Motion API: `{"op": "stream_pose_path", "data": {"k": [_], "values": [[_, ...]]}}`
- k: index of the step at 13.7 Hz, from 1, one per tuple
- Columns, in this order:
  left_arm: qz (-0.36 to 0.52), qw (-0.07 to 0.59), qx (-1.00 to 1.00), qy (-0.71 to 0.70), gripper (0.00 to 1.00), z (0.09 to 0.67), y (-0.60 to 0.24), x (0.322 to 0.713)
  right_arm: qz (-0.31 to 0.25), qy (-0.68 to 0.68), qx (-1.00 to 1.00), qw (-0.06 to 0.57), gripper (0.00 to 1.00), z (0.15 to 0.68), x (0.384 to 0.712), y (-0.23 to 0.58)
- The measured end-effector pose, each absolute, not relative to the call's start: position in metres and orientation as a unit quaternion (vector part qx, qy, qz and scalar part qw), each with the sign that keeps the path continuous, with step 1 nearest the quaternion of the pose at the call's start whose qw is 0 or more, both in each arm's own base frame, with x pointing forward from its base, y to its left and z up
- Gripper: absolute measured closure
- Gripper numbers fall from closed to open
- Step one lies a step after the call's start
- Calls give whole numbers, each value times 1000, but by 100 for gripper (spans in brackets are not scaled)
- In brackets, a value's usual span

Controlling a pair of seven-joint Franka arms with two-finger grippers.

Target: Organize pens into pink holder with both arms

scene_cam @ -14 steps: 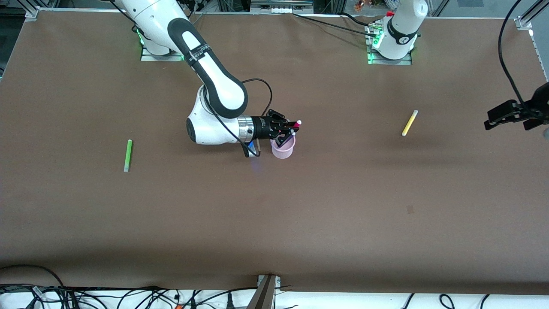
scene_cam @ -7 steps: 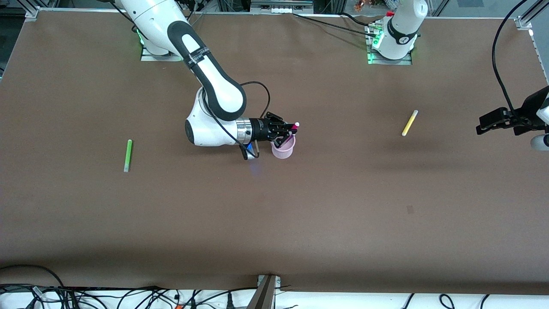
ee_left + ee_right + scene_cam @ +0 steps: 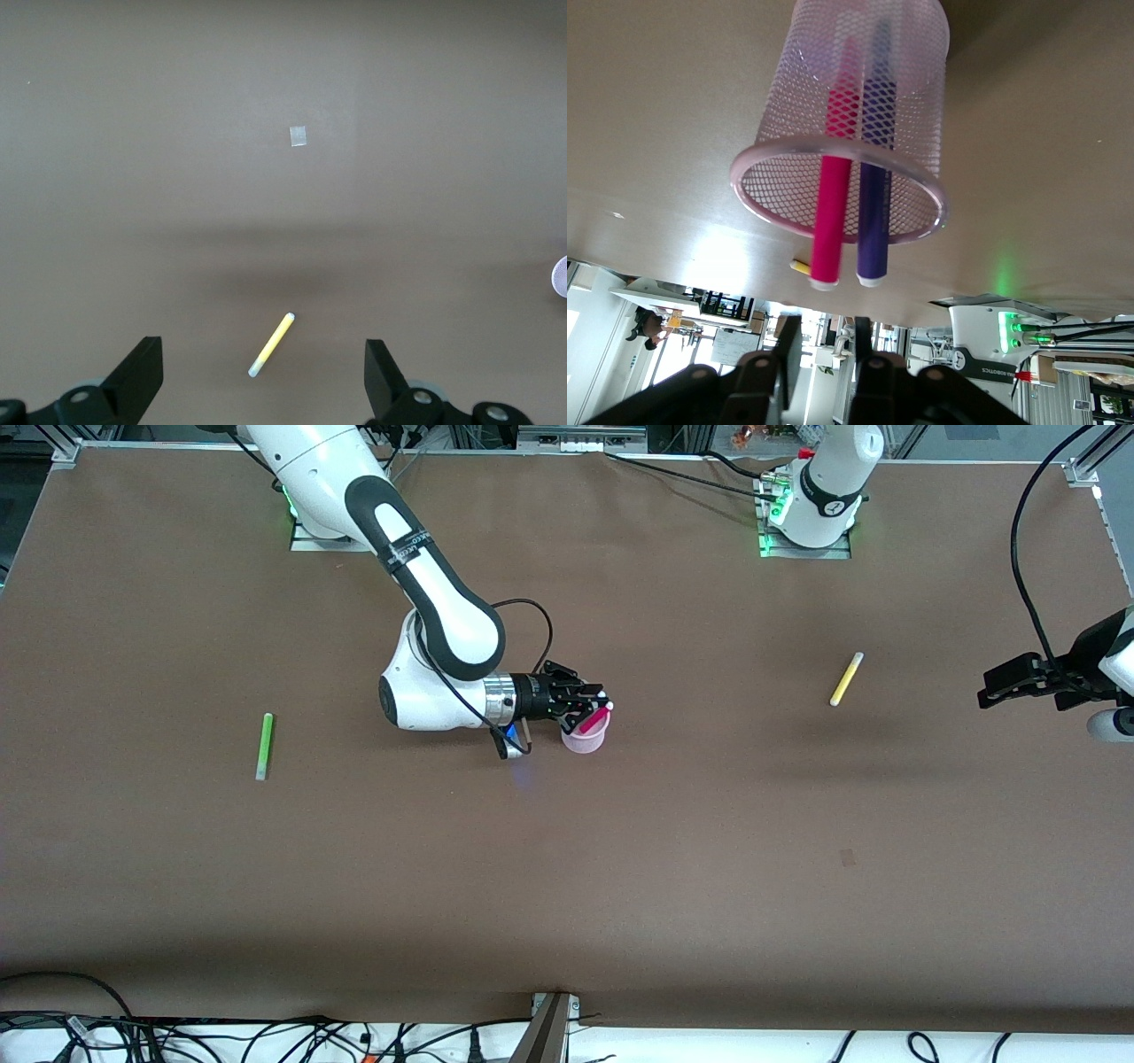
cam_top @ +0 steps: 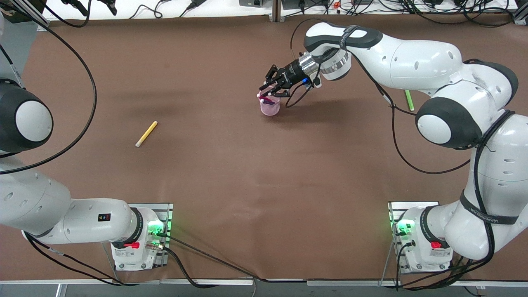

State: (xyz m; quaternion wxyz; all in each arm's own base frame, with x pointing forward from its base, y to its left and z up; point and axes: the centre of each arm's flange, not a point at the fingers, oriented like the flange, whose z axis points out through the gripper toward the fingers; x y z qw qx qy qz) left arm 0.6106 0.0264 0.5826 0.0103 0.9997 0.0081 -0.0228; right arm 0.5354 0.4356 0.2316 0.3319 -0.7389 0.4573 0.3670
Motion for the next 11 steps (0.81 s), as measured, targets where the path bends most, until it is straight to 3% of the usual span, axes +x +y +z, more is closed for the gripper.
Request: {"op": "stream_pose_path", "data": {"k": [4,5,7,8,9,11], "values": [[-23,10,1000,8,0,582,26,611,358,453,-742,340,23,242,544,431],[-23,10,1000,8,0,582,26,611,349,445,-752,340,23,250,547,429],[-23,10,1000,8,0,582,26,611,313,413,-789,329,8,275,555,423],[-24,10,1000,8,0,582,26,611,294,393,-811,319,8,291,558,417],[-24,10,1000,8,0,582,26,611,271,368,-835,307,1,310,563,407],[-24,10,1000,8,0,581,26,611,227,336,-866,291,0,352,578,374]]}}
